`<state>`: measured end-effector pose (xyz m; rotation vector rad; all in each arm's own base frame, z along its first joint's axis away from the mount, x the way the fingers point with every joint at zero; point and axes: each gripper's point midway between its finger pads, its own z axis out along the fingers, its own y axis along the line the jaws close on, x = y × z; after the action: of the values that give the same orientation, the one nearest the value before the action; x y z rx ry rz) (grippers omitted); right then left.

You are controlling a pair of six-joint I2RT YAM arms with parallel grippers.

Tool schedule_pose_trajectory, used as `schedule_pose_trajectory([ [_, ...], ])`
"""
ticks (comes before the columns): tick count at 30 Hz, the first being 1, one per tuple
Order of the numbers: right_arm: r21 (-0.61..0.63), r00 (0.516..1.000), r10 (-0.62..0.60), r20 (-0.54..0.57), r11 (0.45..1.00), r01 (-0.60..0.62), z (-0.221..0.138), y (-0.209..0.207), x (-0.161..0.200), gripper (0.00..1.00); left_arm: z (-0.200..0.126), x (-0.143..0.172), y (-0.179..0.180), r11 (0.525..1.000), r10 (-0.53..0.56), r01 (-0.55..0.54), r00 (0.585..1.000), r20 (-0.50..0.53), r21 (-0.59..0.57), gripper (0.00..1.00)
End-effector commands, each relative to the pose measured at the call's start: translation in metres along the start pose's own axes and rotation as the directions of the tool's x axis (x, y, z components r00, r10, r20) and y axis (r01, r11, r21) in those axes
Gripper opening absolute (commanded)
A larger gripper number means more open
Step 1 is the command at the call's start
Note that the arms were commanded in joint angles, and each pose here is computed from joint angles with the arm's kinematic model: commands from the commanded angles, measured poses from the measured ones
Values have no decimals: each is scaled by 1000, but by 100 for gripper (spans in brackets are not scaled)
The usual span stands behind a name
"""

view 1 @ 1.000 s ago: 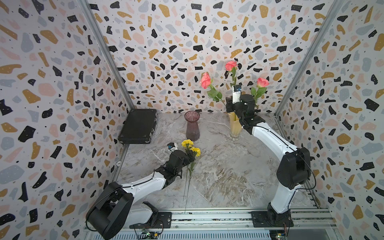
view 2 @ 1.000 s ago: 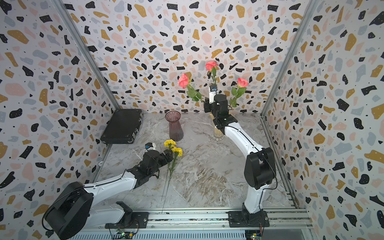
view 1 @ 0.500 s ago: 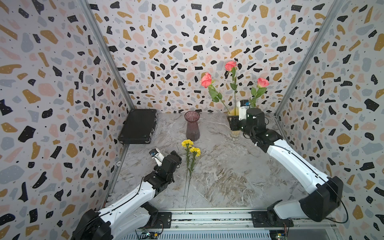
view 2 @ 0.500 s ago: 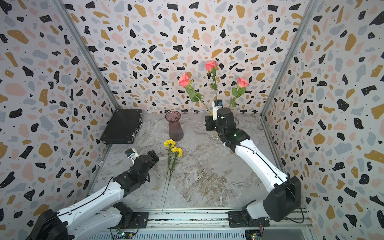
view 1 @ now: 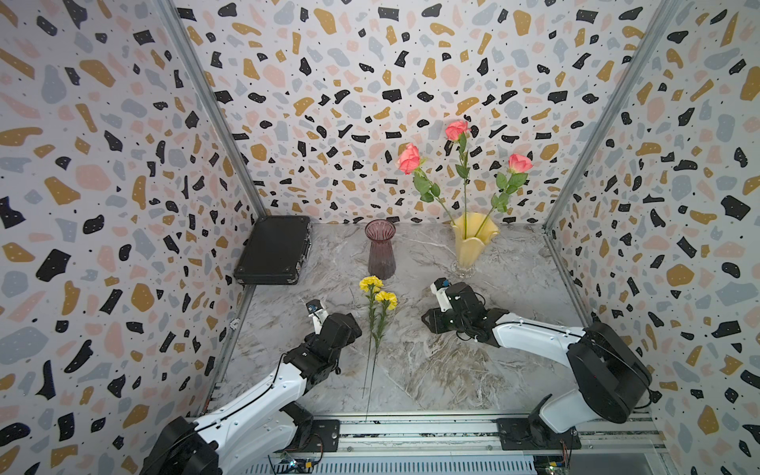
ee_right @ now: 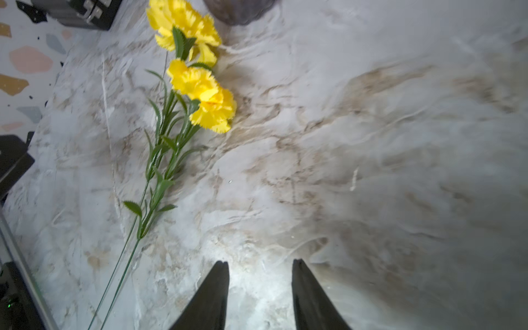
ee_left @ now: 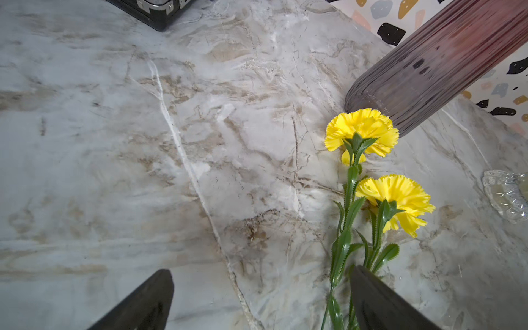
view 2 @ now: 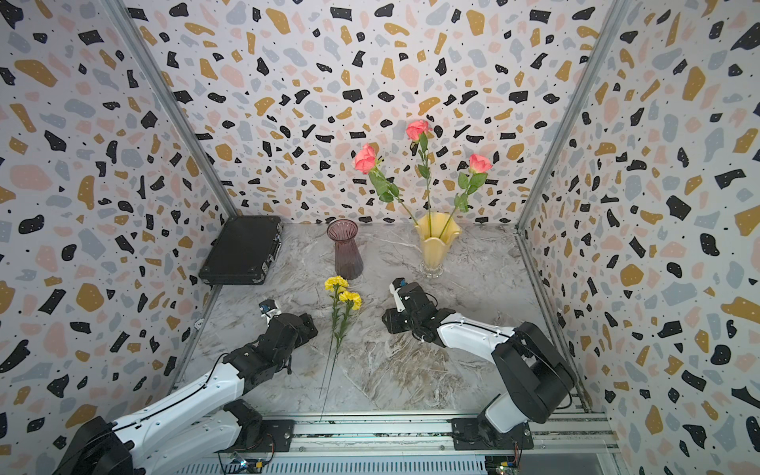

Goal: Arrange the flowers in different vases according to their colors
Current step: Pick up the flower at the center of the board.

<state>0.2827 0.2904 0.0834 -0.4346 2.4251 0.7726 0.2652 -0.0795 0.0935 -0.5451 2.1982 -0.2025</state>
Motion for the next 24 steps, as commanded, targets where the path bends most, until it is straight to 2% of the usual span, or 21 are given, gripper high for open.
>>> schedule_pose_trajectory([
  [1, -106, 996, -46, 79, 993, 55, 0, 33, -26, 41, 1, -5, -12, 999, 7, -8, 1000, 21, 49, 99],
  [7, -112, 999, -47, 21, 993, 49, 10, 41, -17, 41, 3, -5, -14, 999, 4, -4, 1000, 13, 43, 99],
  [9, -93, 1000, -20, -5, 996, 19, 12, 39, -11, 41, 0, -11, -4, 999, -23, 24, 999, 29, -23, 99],
  [10, -84, 1000, -3, -25, 996, 1, 13, 41, -8, 41, -3, -13, 9, 995, -37, 41, 998, 41, -94, 99],
  [13, -38, 996, 13, -93, 999, -16, 12, 50, 8, 37, -12, -23, 41, 962, -93, 122, 987, 129, -242, 100],
  [15, 25, 992, 37, -117, 999, -35, 10, 53, 24, 37, -17, -26, 54, 943, -123, 171, 977, 176, -285, 99],
  [19, -10, 990, 109, -90, 994, -110, 18, 84, 44, 37, -20, -27, 59, 941, -145, 199, 968, 205, -275, 99],
  [24, 19, 991, 62, -114, 998, -60, 32, 119, 58, 37, -22, -27, 61, 943, -162, 217, 962, 221, -253, 99],
])
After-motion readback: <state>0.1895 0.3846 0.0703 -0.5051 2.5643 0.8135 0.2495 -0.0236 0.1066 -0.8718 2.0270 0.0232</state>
